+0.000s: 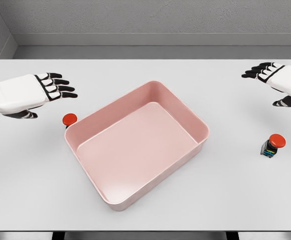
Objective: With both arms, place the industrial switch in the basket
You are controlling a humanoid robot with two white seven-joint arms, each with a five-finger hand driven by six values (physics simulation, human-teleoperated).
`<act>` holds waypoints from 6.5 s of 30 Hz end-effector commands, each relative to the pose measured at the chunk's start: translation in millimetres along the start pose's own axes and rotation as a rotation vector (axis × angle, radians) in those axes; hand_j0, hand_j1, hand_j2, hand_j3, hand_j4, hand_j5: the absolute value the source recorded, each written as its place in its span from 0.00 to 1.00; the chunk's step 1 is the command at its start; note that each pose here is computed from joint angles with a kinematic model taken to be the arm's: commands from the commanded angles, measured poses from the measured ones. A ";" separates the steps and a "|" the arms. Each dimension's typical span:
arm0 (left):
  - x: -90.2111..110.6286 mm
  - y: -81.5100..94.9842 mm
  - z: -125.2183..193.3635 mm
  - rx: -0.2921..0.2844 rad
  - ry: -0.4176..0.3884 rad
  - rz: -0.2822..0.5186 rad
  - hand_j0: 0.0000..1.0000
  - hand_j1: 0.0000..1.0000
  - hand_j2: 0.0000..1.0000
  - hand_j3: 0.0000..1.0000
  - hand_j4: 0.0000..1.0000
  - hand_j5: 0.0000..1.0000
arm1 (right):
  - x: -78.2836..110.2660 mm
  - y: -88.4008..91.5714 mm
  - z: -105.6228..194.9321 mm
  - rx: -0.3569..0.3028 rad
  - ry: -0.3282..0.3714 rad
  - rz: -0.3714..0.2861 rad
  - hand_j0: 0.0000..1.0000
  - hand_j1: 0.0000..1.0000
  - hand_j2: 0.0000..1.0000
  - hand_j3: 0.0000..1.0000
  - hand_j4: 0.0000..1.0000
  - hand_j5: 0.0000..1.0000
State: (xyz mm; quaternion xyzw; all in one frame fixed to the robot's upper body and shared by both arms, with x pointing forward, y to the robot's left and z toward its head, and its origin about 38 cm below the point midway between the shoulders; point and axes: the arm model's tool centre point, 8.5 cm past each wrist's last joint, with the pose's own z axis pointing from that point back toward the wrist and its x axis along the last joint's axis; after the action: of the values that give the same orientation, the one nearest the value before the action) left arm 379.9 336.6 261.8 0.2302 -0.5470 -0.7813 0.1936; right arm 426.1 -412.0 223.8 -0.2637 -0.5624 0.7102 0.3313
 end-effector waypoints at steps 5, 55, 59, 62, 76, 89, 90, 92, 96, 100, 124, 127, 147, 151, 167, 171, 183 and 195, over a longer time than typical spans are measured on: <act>0.3 -0.7 -0.9 -0.012 -0.001 0.001 1.00 1.00 1.00 1.00 1.00 1.00 | -0.4 7.8 3.7 0.017 0.006 -0.010 1.00 1.00 1.00 1.00 1.00 1.00; 21.9 -51.8 -64.7 -0.256 0.089 -0.006 0.74 0.74 0.74 0.74 0.74 0.74 | 36.3 52.5 68.4 0.285 -0.060 0.037 1.00 1.00 1.00 1.00 1.00 1.00; 21.6 -51.2 -64.7 -0.255 0.090 -0.007 0.73 0.73 0.73 0.73 0.73 0.73 | 37.3 54.4 67.1 0.292 -0.062 0.033 1.00 1.00 1.00 1.00 1.00 1.00; 22.2 -52.2 -64.8 -0.257 0.088 -0.005 0.70 0.70 0.70 0.70 0.70 0.70 | 38.2 56.5 67.0 0.296 -0.064 0.030 1.00 1.00 1.00 1.00 1.00 1.00; 21.7 -52.4 -63.7 -0.259 0.089 -0.007 0.60 0.60 0.60 0.60 0.60 0.60 | 48.1 63.0 60.0 0.287 -0.093 0.012 1.00 1.00 1.00 1.00 1.00 1.00; 23.1 -54.7 -63.7 -0.265 0.083 -0.005 0.48 0.48 0.48 0.48 0.48 0.48 | 43.1 61.2 57.4 0.296 -0.080 0.078 0.90 0.90 0.90 0.90 0.90 0.90; 23.1 -54.7 -63.7 -0.265 0.083 -0.005 0.47 0.47 0.47 0.47 0.47 0.47 | 43.9 62.1 56.8 0.299 -0.083 0.084 0.89 0.89 0.89 0.89 0.89 0.89; 23.0 -54.1 -63.8 -0.265 0.082 -0.007 0.45 0.45 0.45 0.45 0.45 0.45 | 45.3 63.9 54.9 0.299 -0.087 0.089 0.88 0.88 0.88 0.88 0.88 0.88; 21.8 -53.9 -63.1 -0.265 0.087 -0.007 0.44 0.44 0.44 0.44 0.44 0.44 | 48.1 65.6 53.8 0.308 -0.096 0.100 0.88 0.88 0.88 0.88 0.88 0.88; 14.7 -46.1 -58.2 -0.262 0.102 -0.024 0.44 0.44 0.44 0.44 0.44 0.44 | 51.4 69.6 54.0 0.321 -0.106 0.109 0.88 0.88 0.88 0.88 0.88 0.88; 9.1 61.4 -52.4 -0.042 -0.127 -0.112 0.45 0.45 0.45 0.45 0.45 0.45 | 52.7 74.6 49.6 0.346 -0.112 0.171 0.56 0.56 0.56 0.56 0.56 0.56; 3.9 87.7 -41.1 0.032 -0.137 -0.076 0.45 0.45 0.45 0.45 0.45 0.45 | 52.4 74.2 49.6 0.345 -0.112 0.173 0.55 0.55 0.55 0.55 0.55 0.55; 57.0 69.5 -94.6 -0.022 -0.338 -0.043 0.49 0.49 0.49 0.49 0.49 0.49 | 47.9 48.9 45.8 0.279 -0.095 0.209 0.51 0.51 0.51 0.51 0.51 0.51; 59.3 65.8 -96.5 -0.034 -0.343 -0.048 0.55 0.55 0.55 0.55 0.55 0.55 | 51.8 47.8 40.2 0.261 -0.107 0.205 0.51 0.51 0.51 0.51 0.51 0.51; 42.2 93.8 -74.5 0.028 -0.307 -0.027 1.00 1.00 1.00 1.00 1.00 1.00 | 73.9 11.1 28.5 0.154 -0.170 0.245 0.51 0.51 0.51 0.51 0.51 0.51; -21.2 105.0 5.9 0.090 -0.111 0.160 1.00 1.00 1.00 1.00 1.00 1.00 | 78.2 7.5 27.1 0.140 -0.183 0.243 0.51 0.51 0.51 0.51 0.51 0.51; -47.6 -23.5 8.2 -0.083 0.009 0.474 1.00 1.00 1.00 1.00 1.00 1.00 | 83.4 -12.6 20.3 0.084 -0.201 0.253 0.49 0.49 0.49 0.49 0.49 0.49; -49.1 -28.7 5.3 -0.081 0.014 0.489 1.00 1.00 1.00 1.00 1.00 1.00 | 96.3 -19.2 13.4 0.046 -0.238 0.250 0.49 0.49 0.49 0.49 0.49 0.49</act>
State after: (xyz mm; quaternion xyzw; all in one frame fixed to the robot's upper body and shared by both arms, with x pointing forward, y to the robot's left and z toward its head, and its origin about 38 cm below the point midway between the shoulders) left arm 415.3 377.4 242.9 0.0890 -0.5508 -0.7335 0.3881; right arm 358.4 -345.6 243.8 -0.2408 -0.5386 0.7877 0.1772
